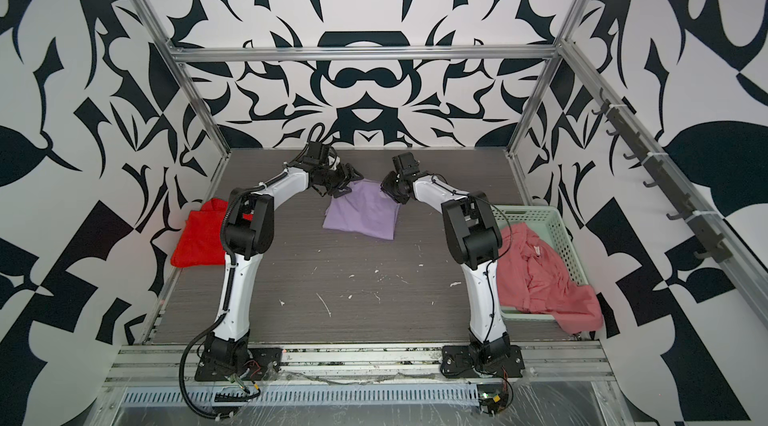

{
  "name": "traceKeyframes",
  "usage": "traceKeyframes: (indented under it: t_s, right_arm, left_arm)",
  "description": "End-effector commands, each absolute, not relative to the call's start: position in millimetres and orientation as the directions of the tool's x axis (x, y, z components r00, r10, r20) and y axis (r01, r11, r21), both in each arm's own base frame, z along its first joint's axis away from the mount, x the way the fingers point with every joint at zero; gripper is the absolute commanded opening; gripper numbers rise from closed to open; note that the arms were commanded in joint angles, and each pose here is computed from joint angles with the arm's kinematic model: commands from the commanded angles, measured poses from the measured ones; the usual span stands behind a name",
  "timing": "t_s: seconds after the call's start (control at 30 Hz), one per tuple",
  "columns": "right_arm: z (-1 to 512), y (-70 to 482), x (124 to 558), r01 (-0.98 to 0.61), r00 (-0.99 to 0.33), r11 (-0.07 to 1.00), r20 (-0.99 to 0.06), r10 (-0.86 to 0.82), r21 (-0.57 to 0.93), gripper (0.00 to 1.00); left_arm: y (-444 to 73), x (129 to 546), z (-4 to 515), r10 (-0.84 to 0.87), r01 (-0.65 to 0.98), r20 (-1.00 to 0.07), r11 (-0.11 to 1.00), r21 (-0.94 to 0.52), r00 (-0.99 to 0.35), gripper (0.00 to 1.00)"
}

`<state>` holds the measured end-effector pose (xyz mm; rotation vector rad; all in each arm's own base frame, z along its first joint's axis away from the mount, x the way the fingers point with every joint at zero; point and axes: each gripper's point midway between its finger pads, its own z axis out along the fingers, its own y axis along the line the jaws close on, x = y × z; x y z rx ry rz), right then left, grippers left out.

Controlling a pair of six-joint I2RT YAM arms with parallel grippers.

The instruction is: Fold and stack the t-shirts

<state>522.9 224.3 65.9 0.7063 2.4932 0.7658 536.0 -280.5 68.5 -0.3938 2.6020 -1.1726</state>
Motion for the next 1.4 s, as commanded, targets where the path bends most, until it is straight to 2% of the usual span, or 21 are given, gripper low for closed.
traceKeyframes:
  t_s: [0.0, 0.1, 0.27, 0.37, 0.47, 0.6, 0.8, 0.93, 1.07, 1.23, 1.37]
  right_arm:
    - [65, 199, 539, 0.377, -0.739, 0.726, -0.285, 0.610, 0.575, 0.38]
    - [48, 194, 540, 0.412, -0.746, 0.724, -0.252, 0.616, 0.553, 0.37]
    - [40, 184, 543, 0.433, -0.748, 0.743, -0.257, 0.612, 0.510, 0.37]
    - [52, 184, 550, 0.409, -0.749, 0.744, -0.273, 0.604, 0.528, 0.37]
    - [78, 190, 558, 0.353, -0.751, 0.755, -0.314, 0.581, 0.553, 0.37]
    - [121, 208, 561, 0.242, -0.752, 0.771, -0.388, 0.533, 0.589, 0.37]
    - [163, 243, 550, 0.121, -0.744, 0.783, -0.467, 0.479, 0.610, 0.40]
    - [156, 243, 531, 0.165, -0.748, 0.779, -0.438, 0.499, 0.605, 0.40]
    - [139, 231, 501, 0.216, -0.756, 0.795, -0.418, 0.503, 0.566, 0.40]
    - [116, 229, 446, 0.251, -0.778, 0.821, -0.398, 0.486, 0.512, 0.40]
    - [102, 226, 405, 0.306, -0.768, 0.825, -0.389, 0.509, 0.475, 0.40]
  left_arm:
    - [-242, 565, 60, -0.469, -0.213, -0.154, 0.639, -0.739, -0.870, 0.75]
    - [-214, 583, 57, -0.556, -0.270, -0.137, 0.587, -0.763, -0.820, 0.75]
    - [-182, 600, 59, -0.639, -0.313, -0.099, 0.498, -0.809, -0.763, 0.75]
    - [-179, 606, 69, -0.665, -0.295, -0.058, 0.405, -0.866, -0.744, 0.75]
    - [-186, 597, 67, -0.644, -0.295, -0.056, 0.423, -0.857, -0.763, 0.75]
    - [-210, 567, 46, -0.576, -0.296, -0.057, 0.500, -0.814, -0.816, 0.75]
    - [-248, 513, 10, -0.495, -0.325, 0.007, 0.559, -0.763, -0.869, 0.74]
    - [-276, 465, -8, -0.467, -0.376, 0.081, 0.583, -0.720, -0.881, 0.74]
    - [-291, 418, -19, -0.515, -0.456, 0.137, 0.567, -0.686, -0.846, 0.75]
    - [-312, 368, -20, -0.577, -0.507, 0.167, 0.498, -0.703, -0.799, 0.75]
    - [-323, 345, -10, -0.572, -0.483, 0.139, 0.510, -0.712, -0.809, 0.75]
